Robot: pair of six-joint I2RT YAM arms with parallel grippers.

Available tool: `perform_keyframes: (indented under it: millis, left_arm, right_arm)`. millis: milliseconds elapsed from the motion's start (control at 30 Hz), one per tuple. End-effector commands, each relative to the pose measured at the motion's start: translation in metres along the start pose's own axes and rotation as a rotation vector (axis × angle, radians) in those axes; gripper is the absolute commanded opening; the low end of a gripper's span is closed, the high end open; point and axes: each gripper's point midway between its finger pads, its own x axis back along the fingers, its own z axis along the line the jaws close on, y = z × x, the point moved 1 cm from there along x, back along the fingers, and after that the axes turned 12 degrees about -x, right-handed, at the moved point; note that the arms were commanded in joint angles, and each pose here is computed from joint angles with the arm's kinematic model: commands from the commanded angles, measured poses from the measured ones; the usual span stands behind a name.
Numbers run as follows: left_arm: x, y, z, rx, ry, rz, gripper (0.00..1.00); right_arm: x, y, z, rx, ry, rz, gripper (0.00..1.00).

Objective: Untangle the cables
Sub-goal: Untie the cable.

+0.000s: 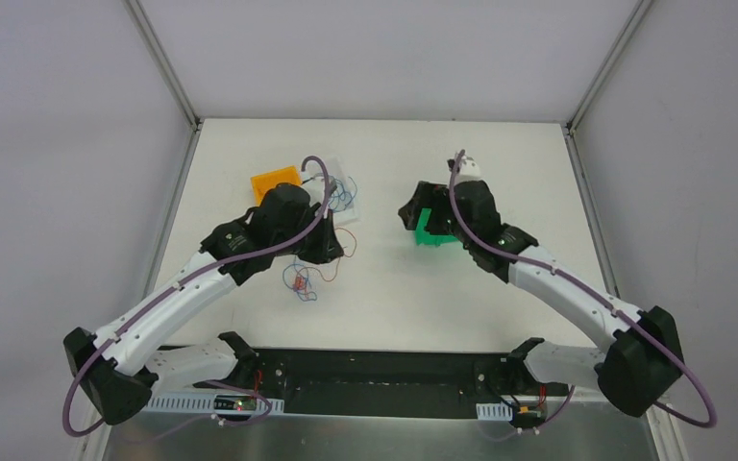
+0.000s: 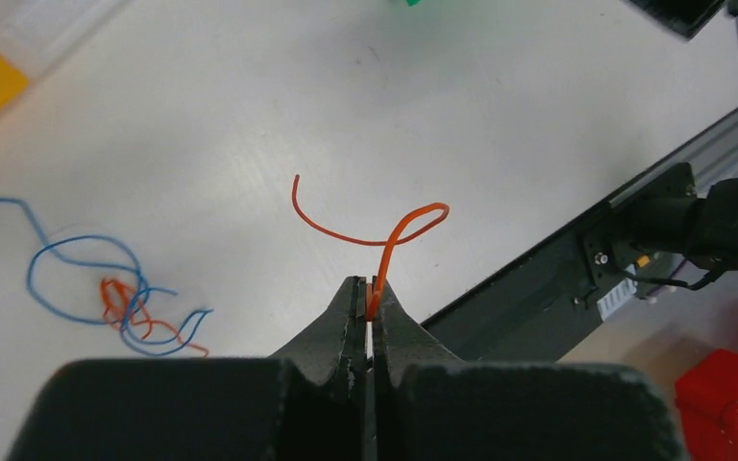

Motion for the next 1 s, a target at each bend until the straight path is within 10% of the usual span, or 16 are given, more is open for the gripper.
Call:
perform_keyframes:
  millis: [0, 67, 200, 233, 533, 967]
  left_arm:
    - [-0.018, 0.021, -0.048, 0.007, -0.202, -0.025, 0.0]
    - [-0.032, 0.017, -0.068, -0.023, -0.257, 0.023, 0.05]
    - [-0.048, 0.001, -0.105, -0.105, -0.373, 0.125, 0.94]
    - [-0.051, 0.0, -0.106, -0.105, -0.358, 0.139, 0.99]
    - [-0.033, -0.008, -0.029, -0.078, 0.028, 0.076, 0.99]
    - [0.013, -0.056, 0.084, 0.423, 0.354, -0.017, 0.99]
  right_arm:
    - [0.01, 0.003, -0.038, -0.013, -0.069, -0.187, 0.92]
    - [0.011, -0.006, -0.059, -0.03, -0.098, -0.228, 0.92]
    - [0.008, -0.017, -0.069, -0.063, -0.087, -0.248, 0.91]
    - [0.007, -0.019, -0.069, -0.065, -0.082, -0.244, 0.91]
    - [0.002, -0.038, -0.057, -0.048, -0.005, -0.139, 0.91]
    - [0.006, -0.146, 0.046, 0.306, 0.39, 0.339, 0.88]
